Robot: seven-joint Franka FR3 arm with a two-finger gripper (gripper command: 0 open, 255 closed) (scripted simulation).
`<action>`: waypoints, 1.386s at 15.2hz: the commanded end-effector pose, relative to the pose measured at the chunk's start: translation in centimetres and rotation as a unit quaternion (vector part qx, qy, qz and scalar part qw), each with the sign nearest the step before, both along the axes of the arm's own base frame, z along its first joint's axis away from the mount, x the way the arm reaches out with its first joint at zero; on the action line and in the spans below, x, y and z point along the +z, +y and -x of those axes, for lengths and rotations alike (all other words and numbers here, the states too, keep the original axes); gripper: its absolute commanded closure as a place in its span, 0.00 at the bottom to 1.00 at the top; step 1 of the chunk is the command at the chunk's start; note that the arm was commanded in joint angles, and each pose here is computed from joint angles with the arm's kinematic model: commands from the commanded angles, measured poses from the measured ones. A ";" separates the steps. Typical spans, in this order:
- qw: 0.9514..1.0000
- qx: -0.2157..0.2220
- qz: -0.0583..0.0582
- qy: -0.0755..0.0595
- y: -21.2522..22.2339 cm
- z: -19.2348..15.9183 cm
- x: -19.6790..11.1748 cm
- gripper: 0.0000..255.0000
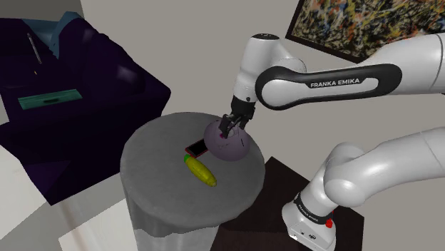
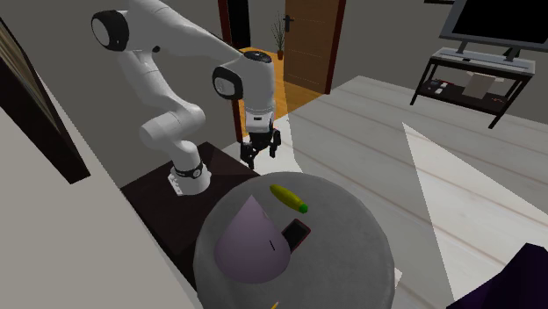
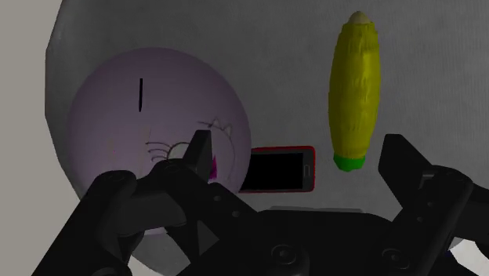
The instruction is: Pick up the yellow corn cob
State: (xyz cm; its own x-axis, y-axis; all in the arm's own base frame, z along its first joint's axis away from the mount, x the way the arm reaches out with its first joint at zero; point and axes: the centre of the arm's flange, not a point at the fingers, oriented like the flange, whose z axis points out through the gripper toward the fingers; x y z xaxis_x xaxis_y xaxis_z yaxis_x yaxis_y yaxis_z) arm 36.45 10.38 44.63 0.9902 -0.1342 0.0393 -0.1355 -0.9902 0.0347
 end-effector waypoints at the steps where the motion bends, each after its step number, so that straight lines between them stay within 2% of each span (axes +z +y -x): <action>1: 1.000 -0.005 -0.002 0.001 1.1 -0.9 -2.2 0.00; 14: 0.999 -0.033 -0.009 0.013 7.3 -6.8 -17.2 0.00; 21: 0.999 -0.035 -0.009 0.014 7.7 -7.1 -21.1 0.00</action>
